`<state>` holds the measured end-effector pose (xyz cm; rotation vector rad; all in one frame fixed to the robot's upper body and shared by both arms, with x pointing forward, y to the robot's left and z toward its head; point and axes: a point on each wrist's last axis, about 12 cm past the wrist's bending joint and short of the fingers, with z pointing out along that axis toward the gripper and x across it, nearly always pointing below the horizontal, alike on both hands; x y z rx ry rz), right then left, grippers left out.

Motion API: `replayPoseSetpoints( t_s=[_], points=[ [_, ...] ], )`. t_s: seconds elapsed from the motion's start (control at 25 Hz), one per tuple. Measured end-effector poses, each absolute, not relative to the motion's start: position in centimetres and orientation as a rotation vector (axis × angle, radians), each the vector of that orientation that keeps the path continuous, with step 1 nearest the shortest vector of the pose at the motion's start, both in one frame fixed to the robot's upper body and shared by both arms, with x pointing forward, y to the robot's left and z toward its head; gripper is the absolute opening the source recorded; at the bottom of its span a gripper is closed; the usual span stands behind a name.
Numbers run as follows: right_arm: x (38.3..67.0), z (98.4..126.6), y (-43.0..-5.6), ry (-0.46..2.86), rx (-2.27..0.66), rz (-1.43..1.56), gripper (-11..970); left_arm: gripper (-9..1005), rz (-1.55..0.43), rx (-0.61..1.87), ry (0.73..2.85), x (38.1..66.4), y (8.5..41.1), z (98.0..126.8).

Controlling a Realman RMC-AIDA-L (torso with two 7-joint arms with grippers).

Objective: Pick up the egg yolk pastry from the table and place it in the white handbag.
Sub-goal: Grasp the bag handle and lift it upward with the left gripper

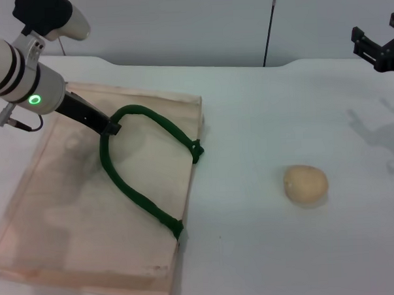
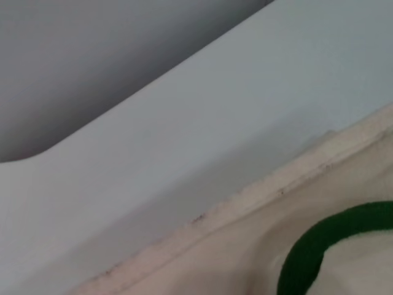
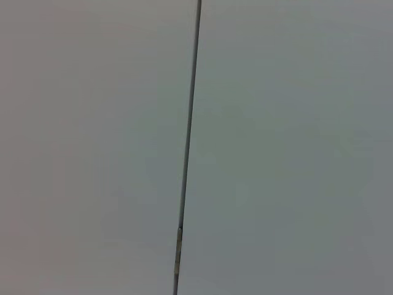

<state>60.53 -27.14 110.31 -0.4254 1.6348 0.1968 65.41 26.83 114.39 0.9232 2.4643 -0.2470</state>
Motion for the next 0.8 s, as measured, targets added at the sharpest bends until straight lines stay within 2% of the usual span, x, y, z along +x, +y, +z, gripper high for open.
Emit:
replayPoseSetpoints(
  t_s=[0.08, 0.56, 0.8],
  points=[
    [60.53, 110.31, -27.14, 1.635, -0.426, 0.197, 762, 127, -0.242, 0.930, 2.459, 65.43, 26.84, 114.48],
    [60.57, 110.31, -27.11, 1.636, -0.426, 0.197, 753, 126, -0.199, 0.970, 2.437, 65.53, 26.77, 114.30],
    [60.52, 110.22, -27.27, 1.639, -0.421, 0.194, 749, 125, -0.193, 0.947, 2.384, 65.33, 27.00, 115.17]
  ],
)
